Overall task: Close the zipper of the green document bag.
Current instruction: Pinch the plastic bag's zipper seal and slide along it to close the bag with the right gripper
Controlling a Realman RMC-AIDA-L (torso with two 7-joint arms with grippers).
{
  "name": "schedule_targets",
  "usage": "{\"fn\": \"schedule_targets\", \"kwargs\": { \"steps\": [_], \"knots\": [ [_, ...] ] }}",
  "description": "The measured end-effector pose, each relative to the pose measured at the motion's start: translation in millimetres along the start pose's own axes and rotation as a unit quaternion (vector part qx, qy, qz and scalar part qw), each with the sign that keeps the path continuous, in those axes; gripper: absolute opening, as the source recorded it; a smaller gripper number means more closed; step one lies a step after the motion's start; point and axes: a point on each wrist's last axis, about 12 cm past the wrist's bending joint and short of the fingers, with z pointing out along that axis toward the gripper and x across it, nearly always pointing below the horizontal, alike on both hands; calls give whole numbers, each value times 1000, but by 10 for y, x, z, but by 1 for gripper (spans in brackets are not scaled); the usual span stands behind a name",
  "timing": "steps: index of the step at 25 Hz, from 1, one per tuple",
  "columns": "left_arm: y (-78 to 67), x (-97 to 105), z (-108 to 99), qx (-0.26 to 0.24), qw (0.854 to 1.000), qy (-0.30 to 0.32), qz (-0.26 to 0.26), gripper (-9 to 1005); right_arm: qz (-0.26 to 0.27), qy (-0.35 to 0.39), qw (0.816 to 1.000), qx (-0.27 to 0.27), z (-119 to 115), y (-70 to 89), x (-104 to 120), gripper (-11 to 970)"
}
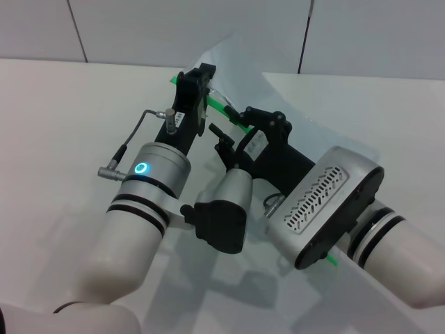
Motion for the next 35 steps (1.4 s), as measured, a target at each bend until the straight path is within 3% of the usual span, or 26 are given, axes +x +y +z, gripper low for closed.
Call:
{"fn": "schedule_targets", "kwargs": {
  "steps": [12, 17, 29, 35],
  "knots": [
    [12, -1, -8, -7, 1000, -2, 4, 55, 7, -7, 1000, 24, -36, -37, 16, 263],
    [12, -1, -15, -8, 1000, -3, 5, 54, 6, -7, 1000, 24, -39, -37, 17, 144],
    [19, -11, -23, -9, 1000, -2, 0, 58, -2, -17, 1000, 26, -48, -20, -4, 120],
    [29, -3, -23, -13, 1000, 0, -2, 60, -42, -60, 996, 58, -176, 56, -54, 184]
  ]
}}
